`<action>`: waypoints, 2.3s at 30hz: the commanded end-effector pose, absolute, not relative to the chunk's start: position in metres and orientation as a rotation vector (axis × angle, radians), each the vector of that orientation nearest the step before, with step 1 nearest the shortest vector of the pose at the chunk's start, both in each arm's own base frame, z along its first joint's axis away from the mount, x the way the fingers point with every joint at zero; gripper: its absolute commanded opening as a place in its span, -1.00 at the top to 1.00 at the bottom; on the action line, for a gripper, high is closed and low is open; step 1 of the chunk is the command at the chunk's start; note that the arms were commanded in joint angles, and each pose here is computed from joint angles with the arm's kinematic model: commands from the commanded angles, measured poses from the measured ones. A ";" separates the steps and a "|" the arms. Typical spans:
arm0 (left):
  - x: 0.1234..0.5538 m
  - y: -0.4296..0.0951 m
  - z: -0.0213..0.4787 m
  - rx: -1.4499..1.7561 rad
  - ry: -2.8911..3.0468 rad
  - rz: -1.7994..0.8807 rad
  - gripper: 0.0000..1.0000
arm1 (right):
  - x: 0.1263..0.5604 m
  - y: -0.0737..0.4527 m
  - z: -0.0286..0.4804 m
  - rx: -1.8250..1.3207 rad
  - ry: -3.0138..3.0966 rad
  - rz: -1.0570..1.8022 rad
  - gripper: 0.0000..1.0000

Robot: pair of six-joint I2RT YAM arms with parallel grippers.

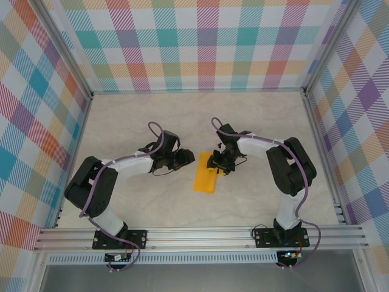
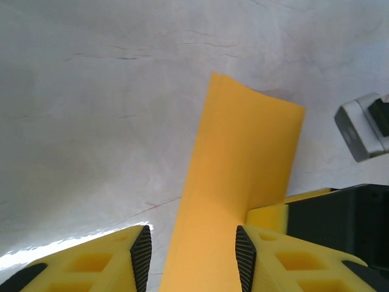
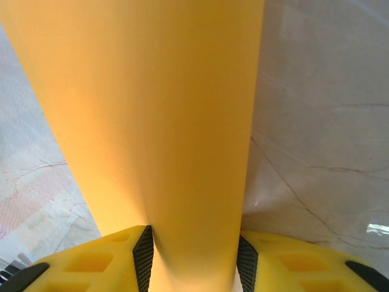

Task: Fold a paper plane with a square sheet of paper (pick it up from the middle)
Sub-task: Fold the square sheet of paper in half at the center of the table, then hold the square sheet of paper at the center of the table.

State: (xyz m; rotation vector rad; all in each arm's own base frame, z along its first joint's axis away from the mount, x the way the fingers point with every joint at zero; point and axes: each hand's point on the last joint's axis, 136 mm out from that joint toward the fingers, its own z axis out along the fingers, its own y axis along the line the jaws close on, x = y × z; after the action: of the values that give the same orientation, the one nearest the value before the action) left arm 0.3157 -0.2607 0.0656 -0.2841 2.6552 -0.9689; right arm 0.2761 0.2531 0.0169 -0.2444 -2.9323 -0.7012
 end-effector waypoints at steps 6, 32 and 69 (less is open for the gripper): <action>0.317 -0.274 0.055 -0.213 2.648 -1.069 0.18 | 0.256 0.229 -0.038 -0.209 -2.916 -0.434 0.07; 0.312 -0.294 0.049 -0.184 2.671 -1.178 0.46 | 0.247 0.228 -0.055 -0.184 -2.889 -0.312 0.02; 0.300 -0.313 0.037 -0.099 2.769 -1.202 0.69 | 0.243 0.231 -0.069 -0.191 -2.851 -0.282 0.02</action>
State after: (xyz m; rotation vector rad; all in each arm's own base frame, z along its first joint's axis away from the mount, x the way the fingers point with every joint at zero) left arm 0.3032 -0.3074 0.0379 -0.1400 2.7468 -1.1980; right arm 0.2715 0.2528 0.0067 -0.2173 -2.8879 -0.5353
